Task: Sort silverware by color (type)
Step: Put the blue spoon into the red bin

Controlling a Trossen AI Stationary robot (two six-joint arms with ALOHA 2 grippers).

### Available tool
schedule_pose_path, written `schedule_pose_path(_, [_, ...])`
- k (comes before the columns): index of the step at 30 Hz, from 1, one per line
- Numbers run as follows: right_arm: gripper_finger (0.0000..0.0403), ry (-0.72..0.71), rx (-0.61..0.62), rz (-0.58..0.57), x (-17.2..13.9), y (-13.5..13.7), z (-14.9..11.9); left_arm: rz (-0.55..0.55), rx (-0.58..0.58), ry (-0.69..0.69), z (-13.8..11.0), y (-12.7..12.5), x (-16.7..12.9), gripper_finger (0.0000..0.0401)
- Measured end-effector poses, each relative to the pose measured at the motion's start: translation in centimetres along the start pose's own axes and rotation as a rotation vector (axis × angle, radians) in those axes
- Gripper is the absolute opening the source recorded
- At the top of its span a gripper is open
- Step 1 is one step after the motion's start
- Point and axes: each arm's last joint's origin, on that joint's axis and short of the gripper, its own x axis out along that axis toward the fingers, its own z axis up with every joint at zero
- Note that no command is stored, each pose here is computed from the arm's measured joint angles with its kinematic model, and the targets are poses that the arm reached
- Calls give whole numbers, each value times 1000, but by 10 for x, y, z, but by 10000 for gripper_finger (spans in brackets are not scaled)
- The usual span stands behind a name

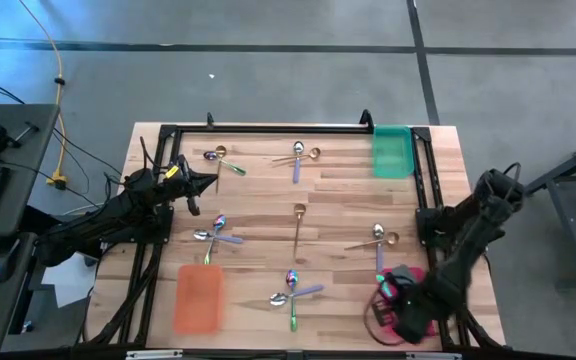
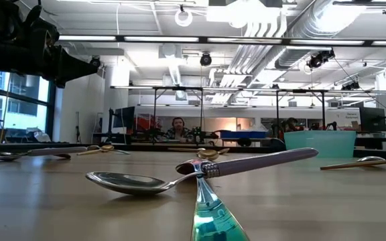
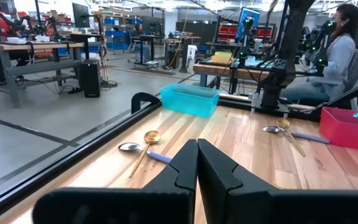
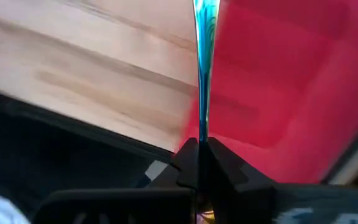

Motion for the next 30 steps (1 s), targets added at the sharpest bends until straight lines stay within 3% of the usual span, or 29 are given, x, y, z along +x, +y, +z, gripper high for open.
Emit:
schedule_pose_path(6, [0,-81,-16,-110,6,-12,-1,0,-32,0,0,0,0,0])
schedule_pose_path(30, [1,-20,-124,-127,89,-39,18,-7,-80,1,0,0,0,0])
